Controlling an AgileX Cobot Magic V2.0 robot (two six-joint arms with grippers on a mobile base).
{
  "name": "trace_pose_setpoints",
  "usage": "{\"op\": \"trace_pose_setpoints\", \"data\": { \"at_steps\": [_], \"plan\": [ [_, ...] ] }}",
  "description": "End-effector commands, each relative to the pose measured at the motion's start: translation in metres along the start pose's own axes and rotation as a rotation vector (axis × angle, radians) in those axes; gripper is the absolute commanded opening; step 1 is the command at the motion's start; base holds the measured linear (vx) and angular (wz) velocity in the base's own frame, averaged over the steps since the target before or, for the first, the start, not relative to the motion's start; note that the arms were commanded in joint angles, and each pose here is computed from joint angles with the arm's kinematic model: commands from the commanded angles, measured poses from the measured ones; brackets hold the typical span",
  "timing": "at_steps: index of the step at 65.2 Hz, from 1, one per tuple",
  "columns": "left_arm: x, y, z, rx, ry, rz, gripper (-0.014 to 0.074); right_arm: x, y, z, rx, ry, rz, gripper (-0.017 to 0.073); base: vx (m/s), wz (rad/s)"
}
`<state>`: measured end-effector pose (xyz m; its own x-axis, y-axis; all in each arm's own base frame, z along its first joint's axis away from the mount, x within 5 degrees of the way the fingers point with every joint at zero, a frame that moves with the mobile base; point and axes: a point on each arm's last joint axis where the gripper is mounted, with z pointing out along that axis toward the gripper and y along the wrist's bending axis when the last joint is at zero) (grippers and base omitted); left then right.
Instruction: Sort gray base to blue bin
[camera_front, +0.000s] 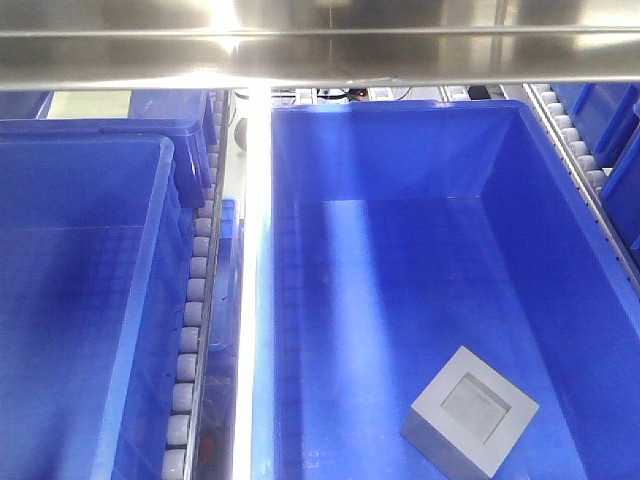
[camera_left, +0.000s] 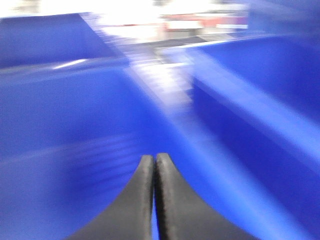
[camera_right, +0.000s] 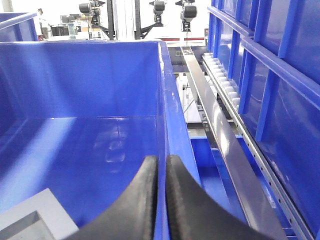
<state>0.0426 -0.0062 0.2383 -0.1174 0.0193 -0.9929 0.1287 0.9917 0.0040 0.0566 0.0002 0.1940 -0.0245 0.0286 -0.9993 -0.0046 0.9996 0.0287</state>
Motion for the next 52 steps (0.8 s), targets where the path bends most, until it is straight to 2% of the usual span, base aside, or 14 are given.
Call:
{"op": "trace_pose_setpoints", "data": {
  "at_steps": [1,10,17,25,52],
  "plan": [
    [-0.002,0.004,0.0,-0.098,-0.102,-0.013,-0.0002,-0.009,0.0,-0.001,0.0,-0.091,-0.013,-0.0004,0.0,0.0],
    [0.009,0.009,0.006,-0.179,-0.145,-0.022,-0.0002,-0.009,0.0,-0.001,0.0,-0.091,-0.013,-0.0004,0.0,0.0],
    [0.023,0.01,0.012,-0.184,-0.164,-0.021,-0.0002,-0.009,0.0,-0.001,0.0,-0.091,-0.013,-0.0004,0.0,0.0],
    [0.042,0.011,0.017,-0.185,-0.13,-0.023,-0.0002,-0.009,0.0,-0.001,0.0,-0.091,-0.013,-0.0004,0.0,0.0],
    [0.042,0.011,0.017,-0.185,-0.118,-0.023,-0.0002,-0.009,0.0,-0.001,0.0,-0.091,-0.013,-0.0004,0.0,0.0]
  ]
}}
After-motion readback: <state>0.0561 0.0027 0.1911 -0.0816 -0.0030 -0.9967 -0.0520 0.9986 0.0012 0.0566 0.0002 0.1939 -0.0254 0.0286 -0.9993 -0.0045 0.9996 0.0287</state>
